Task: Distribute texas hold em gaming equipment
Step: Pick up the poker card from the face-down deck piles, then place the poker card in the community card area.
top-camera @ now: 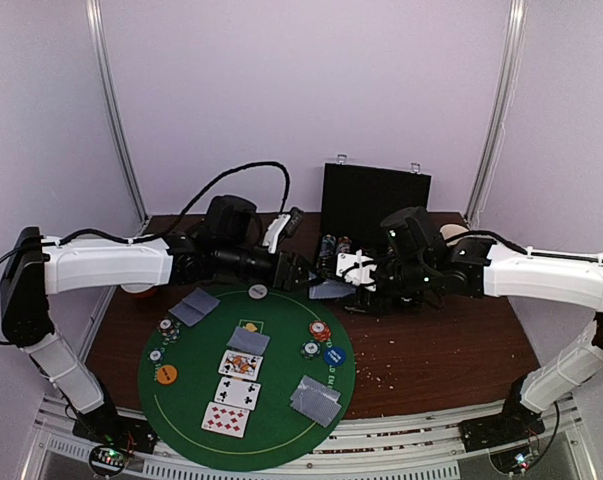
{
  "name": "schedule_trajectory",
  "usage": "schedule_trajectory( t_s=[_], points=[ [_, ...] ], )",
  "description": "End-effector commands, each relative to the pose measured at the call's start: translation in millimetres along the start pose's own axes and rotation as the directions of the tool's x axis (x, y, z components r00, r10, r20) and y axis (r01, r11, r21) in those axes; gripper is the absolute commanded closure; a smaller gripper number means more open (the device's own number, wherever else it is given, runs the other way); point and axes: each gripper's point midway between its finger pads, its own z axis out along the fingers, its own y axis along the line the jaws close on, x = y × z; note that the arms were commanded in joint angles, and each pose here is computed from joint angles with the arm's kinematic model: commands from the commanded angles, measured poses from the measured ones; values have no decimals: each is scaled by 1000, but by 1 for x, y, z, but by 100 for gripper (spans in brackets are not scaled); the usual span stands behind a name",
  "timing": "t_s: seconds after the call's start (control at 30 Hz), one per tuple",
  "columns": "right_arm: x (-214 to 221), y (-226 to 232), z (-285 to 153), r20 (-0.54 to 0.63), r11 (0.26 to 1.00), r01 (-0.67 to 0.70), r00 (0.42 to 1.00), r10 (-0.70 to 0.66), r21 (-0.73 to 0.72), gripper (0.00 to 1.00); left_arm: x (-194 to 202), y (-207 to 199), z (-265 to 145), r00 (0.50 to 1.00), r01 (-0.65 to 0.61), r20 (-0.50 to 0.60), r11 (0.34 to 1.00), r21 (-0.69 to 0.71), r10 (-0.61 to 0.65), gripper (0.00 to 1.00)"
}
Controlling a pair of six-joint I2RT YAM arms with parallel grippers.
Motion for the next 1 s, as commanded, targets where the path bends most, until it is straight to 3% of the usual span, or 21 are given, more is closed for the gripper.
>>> schedule_trajectory(
  t_s=[0.0, 0.2, 0.33, 0.53, 0.73, 0.87, 0.97],
  points=[
    [-12, -6, -4, 35, 1000, 1, 999, -2, 21, 52, -10, -6, -6, 999, -43, 17, 999, -14, 43, 49],
    [-11, -6, -5, 29, 1000, 5, 1000, -6, 26, 52, -9, -7, -12, 998, -63, 0, 998, -30, 63, 70],
    [-10, -7, -5, 26, 999, 5, 1000, -6, 31, 52, -10, -9, -16, 997, -72, 0, 997, -34, 72, 91],
    [-7, -7, -5, 14, 999, 7, 1000, -7, 33, 52, -4, -8, -24, 996, -82, -29, 995, -54, 80, 100],
    [-3, -8, -5, 0, 999, 13, 1000, -13, 44, 52, 0, -5, -47, 993, -108, -57, 989, -101, 103, 100],
    [1, -7, -4, -14, 999, 13, 1000, -12, 45, 52, -9, -7, -79, 988, -150, -46, 984, -95, 146, 100],
    [3, -7, -4, -20, 999, 13, 1000, -12, 43, 52, -23, 26, -122, 994, -106, 15, 975, -193, 111, 100]
  ],
)
